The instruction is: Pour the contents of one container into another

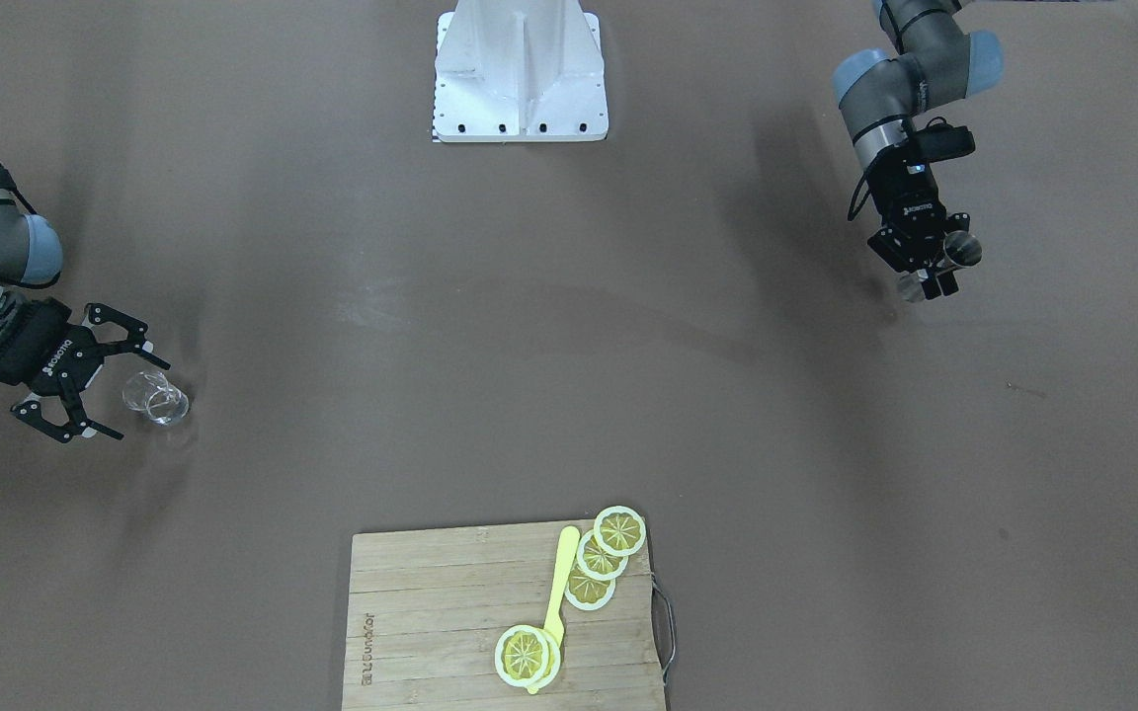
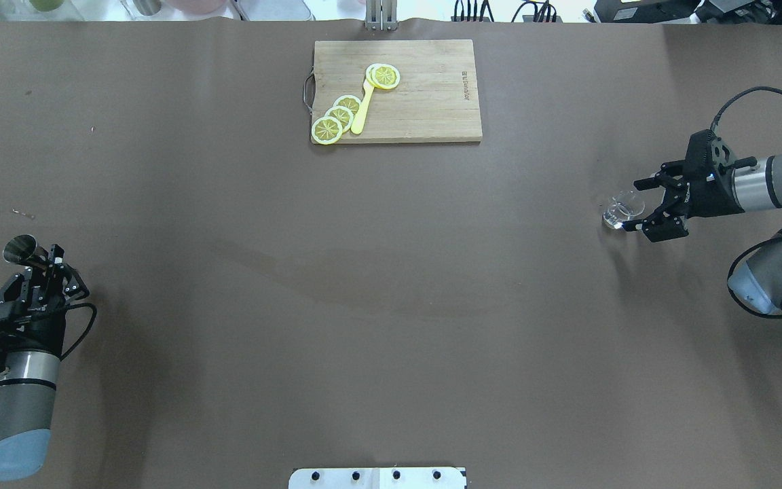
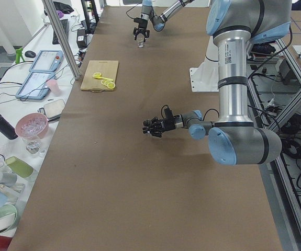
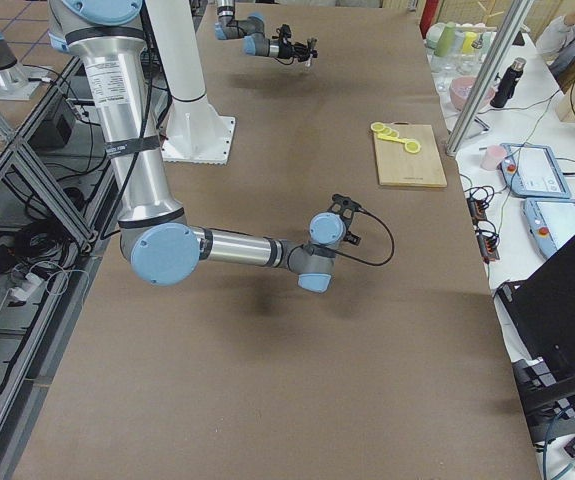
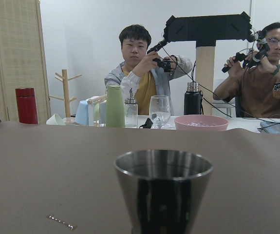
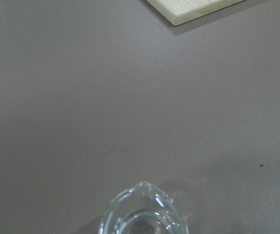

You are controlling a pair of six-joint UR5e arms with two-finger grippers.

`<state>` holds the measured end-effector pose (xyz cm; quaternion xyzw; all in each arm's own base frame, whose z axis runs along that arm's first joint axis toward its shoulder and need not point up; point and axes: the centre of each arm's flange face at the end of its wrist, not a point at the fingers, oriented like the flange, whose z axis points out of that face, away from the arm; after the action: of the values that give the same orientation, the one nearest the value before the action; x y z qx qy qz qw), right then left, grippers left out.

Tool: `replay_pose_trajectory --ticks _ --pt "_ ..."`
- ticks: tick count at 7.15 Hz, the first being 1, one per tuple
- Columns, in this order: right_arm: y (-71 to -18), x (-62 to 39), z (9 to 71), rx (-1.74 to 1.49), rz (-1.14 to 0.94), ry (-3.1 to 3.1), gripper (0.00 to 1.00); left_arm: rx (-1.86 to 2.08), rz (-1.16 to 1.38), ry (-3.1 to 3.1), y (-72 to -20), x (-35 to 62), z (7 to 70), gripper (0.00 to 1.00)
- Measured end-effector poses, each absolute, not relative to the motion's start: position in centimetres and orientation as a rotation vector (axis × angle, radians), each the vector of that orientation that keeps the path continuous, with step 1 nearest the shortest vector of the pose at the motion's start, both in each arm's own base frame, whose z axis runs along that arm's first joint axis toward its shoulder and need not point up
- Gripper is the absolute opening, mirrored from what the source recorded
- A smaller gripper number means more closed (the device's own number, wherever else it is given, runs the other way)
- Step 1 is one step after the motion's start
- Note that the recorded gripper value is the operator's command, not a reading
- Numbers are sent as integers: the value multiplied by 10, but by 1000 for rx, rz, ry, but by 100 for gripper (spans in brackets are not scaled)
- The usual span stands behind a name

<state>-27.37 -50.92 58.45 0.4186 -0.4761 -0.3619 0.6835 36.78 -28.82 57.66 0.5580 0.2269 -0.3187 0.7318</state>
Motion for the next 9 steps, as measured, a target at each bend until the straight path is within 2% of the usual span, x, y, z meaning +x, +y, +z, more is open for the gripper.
replay_pose_trajectory --ticks 6,9 --pt "-505 -286 581 916 -785 -1086 97 1289 -507 473 -311 358 485 0" --pt "-503 -293 579 921 -777 -1078 90 1282 -395 537 -345 372 423 0"
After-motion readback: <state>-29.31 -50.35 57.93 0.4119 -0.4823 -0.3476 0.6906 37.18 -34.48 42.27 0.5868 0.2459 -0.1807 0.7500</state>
